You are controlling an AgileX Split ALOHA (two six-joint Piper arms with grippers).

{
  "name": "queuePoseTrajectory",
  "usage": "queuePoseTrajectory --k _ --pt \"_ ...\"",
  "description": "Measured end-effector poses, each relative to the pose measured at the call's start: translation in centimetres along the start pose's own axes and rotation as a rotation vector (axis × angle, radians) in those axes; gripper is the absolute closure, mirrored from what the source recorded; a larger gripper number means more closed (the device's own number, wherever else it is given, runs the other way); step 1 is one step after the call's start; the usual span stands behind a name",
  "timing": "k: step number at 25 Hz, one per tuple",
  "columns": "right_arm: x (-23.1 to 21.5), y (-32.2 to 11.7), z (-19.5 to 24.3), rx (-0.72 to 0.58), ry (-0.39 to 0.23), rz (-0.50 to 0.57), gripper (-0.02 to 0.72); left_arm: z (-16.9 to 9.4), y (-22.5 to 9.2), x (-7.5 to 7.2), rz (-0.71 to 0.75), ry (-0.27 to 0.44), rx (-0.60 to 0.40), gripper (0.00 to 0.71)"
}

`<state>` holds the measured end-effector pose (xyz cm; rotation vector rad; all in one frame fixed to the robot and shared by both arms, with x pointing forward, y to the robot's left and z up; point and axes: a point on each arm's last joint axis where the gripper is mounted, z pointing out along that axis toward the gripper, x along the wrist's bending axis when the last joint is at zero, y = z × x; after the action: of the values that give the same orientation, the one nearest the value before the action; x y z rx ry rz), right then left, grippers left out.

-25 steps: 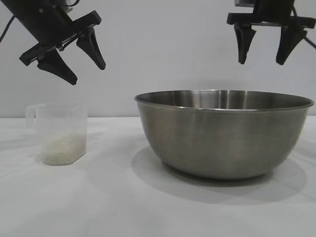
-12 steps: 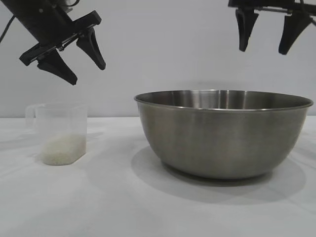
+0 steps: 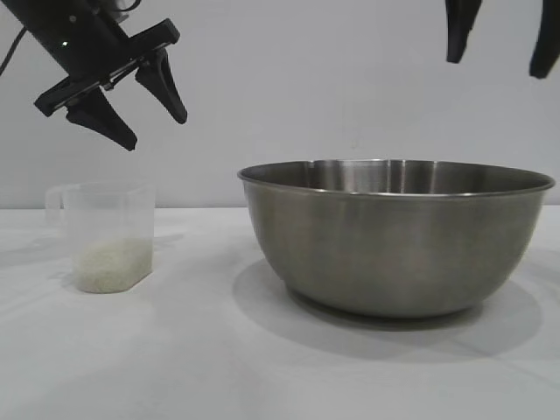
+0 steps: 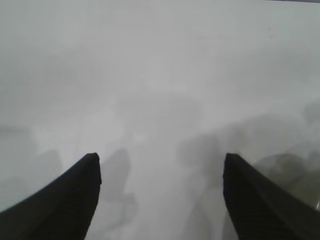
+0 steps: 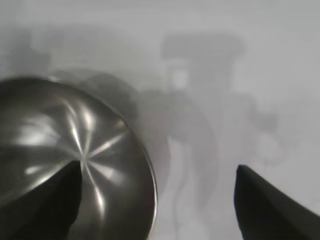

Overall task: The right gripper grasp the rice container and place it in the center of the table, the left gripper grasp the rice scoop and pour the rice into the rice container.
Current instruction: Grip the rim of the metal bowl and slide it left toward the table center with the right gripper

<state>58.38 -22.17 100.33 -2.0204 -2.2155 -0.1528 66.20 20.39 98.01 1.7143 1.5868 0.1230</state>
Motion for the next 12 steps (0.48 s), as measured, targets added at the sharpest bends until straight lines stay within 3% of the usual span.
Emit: queuePoseTrajectory --k 4,7,12 --pt "0.0 0.0 1.5 -0.008 0.032 -0.013 0.169 0.0 0.0 0.0 0.0 0.0 0.0 0.223" --pt "0.0 0.5 2.4 -0.024 0.044 -0.007 0.265 0.0 0.0 0.0 0.0 0.0 0.0 0.223" --pt "-0.3 1.3 4.4 -0.016 0.041 0.004 0.28 0.0 0.0 0.0 0.0 0.0 0.0 0.223"
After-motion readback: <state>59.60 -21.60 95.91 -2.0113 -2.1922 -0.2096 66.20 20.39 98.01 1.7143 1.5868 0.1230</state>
